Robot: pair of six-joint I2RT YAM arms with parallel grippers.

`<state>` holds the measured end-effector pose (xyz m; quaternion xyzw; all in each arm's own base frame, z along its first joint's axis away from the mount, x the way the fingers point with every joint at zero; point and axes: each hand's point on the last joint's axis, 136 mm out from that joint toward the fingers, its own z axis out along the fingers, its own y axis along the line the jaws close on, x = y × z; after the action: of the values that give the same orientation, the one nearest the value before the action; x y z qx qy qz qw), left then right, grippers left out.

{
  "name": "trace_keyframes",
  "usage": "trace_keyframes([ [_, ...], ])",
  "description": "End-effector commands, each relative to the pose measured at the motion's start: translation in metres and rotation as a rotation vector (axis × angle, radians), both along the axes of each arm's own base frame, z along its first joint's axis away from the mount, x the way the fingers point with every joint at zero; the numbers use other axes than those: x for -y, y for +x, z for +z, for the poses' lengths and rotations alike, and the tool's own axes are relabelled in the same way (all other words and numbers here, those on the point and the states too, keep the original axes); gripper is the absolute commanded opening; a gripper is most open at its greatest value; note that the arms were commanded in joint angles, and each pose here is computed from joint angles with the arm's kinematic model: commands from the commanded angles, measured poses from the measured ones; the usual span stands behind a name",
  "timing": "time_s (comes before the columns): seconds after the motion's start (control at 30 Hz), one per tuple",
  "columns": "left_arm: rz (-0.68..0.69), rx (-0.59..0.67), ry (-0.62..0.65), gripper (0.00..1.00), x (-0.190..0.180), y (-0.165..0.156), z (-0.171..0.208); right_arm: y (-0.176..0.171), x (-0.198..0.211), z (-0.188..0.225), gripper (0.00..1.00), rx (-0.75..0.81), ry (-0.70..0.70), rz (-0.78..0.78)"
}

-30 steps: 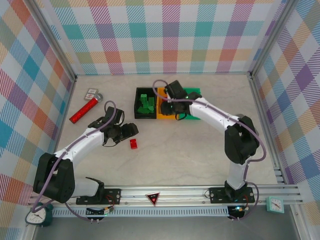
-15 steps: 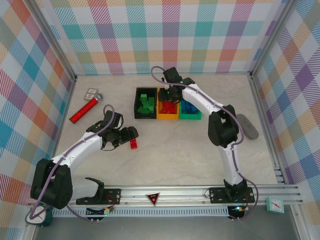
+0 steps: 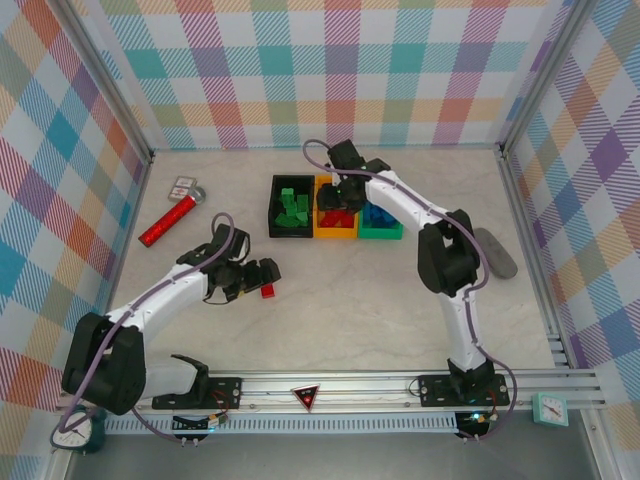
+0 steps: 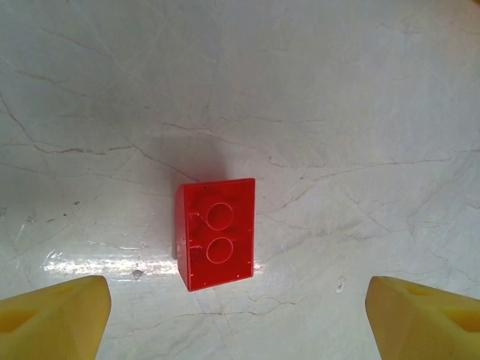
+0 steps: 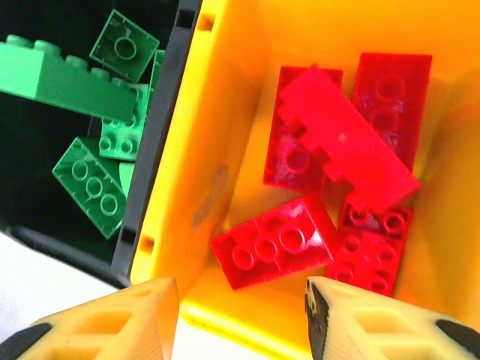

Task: Sort the legos into containers by color
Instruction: Place the lego in the container, then pick up the lego from the center of the table.

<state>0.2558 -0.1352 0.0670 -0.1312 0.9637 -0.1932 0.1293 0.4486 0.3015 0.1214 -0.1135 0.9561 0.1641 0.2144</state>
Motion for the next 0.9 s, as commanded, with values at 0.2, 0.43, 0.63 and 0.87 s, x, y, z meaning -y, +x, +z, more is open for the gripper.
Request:
trace_keyframes([
  [0.2, -0.035, -0.007, 0.034, 0.87, 0.009, 0.01, -0.003, -0.044, 0.022, 0.042, 0.5, 0.072, 0.062, 0.02],
  [0.43, -0.08, -0.053, 0.081, 0.79, 0.02, 0.014, -0.019, -0.074, 0.037, 0.041, 0.5, 0.066, 0.07, 0.017],
  [0.63, -0.135, -0.102, 0.202, 0.59, 0.016, 0.016, -0.029, -0.099, 0.046, 0.035, 0.51, 0.058, 0.071, 0.022],
  [0.87, -0.179, -0.104, 0.27, 0.39, 0.019, 0.018, -0.03, -0.119, 0.061, 0.024, 0.51, 0.054, 0.069, 0.006],
])
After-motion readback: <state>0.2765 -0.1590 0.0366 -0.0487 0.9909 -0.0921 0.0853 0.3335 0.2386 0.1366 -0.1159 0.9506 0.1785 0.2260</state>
